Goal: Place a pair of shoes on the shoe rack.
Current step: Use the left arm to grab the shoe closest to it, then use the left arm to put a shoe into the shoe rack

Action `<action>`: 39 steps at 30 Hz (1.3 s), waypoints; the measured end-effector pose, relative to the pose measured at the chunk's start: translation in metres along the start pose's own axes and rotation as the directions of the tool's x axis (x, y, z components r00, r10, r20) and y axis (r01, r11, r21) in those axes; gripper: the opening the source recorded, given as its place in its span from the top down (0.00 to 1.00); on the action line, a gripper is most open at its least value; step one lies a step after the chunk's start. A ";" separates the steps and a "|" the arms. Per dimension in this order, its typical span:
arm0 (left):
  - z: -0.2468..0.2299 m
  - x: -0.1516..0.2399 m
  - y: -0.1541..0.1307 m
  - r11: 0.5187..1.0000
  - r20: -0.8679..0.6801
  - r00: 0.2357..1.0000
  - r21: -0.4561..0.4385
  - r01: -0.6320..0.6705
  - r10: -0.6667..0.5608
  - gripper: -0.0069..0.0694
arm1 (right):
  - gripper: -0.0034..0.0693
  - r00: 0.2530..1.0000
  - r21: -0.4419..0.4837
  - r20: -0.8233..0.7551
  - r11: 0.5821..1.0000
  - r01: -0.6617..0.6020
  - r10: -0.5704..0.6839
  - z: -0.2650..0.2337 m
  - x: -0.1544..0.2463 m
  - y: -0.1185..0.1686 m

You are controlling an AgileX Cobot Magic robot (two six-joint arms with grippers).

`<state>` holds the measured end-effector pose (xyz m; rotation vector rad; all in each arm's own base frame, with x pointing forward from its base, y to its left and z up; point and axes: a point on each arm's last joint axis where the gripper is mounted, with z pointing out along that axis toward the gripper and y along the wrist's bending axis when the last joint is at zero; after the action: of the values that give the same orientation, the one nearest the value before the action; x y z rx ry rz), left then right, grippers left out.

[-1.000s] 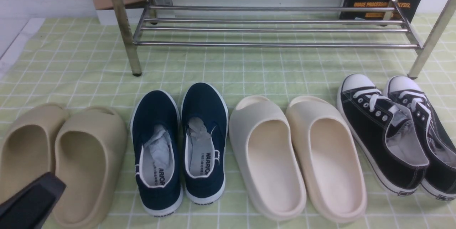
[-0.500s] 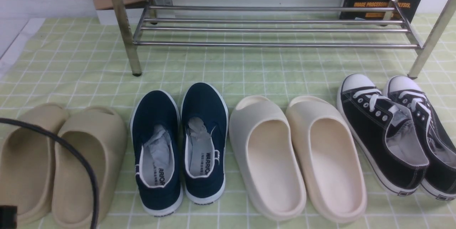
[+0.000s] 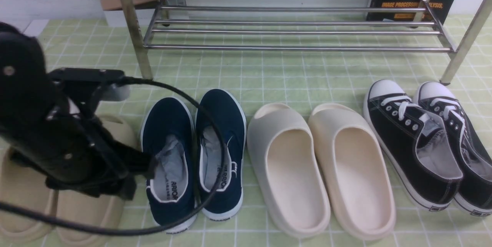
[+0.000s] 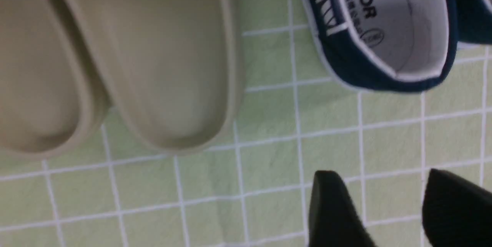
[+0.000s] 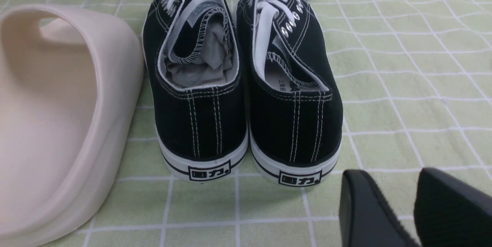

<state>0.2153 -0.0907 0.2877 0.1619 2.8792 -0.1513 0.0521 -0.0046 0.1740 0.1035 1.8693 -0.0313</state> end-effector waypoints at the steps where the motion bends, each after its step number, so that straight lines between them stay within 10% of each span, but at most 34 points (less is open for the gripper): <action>1: 0.013 -0.008 -0.003 1.000 -0.009 1.000 0.000 0.019 -0.019 0.35 | 0.62 1.000 0.000 0.000 1.000 0.000 0.000 0.000 0.000 0.000; 13: 0.095 -0.044 -0.005 0.973 0.010 0.977 -0.094 0.212 -0.212 0.33 | 0.62 1.000 0.000 0.000 1.000 0.000 0.000 0.000 0.000 0.000; 20: 0.110 -0.045 -0.003 0.967 -0.011 0.974 -0.126 0.223 -0.227 0.69 | 0.62 1.000 0.000 0.000 1.000 0.000 0.000 0.000 0.000 0.000; 23: 0.106 -0.047 -0.004 0.966 -0.016 0.974 -0.130 0.222 -0.226 0.89 | 0.62 1.000 0.000 0.000 1.000 0.000 0.000 0.000 0.000 0.000; 39: -0.013 -0.085 -0.016 0.986 0.203 0.966 -0.031 0.167 -0.157 0.89 | 0.62 1.000 0.000 0.000 1.000 0.000 0.000 0.000 0.000 0.000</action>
<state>0.2917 -0.1128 0.3234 -0.0938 2.6896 -0.1216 0.0521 -0.0046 0.1740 0.1035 1.8693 -0.0313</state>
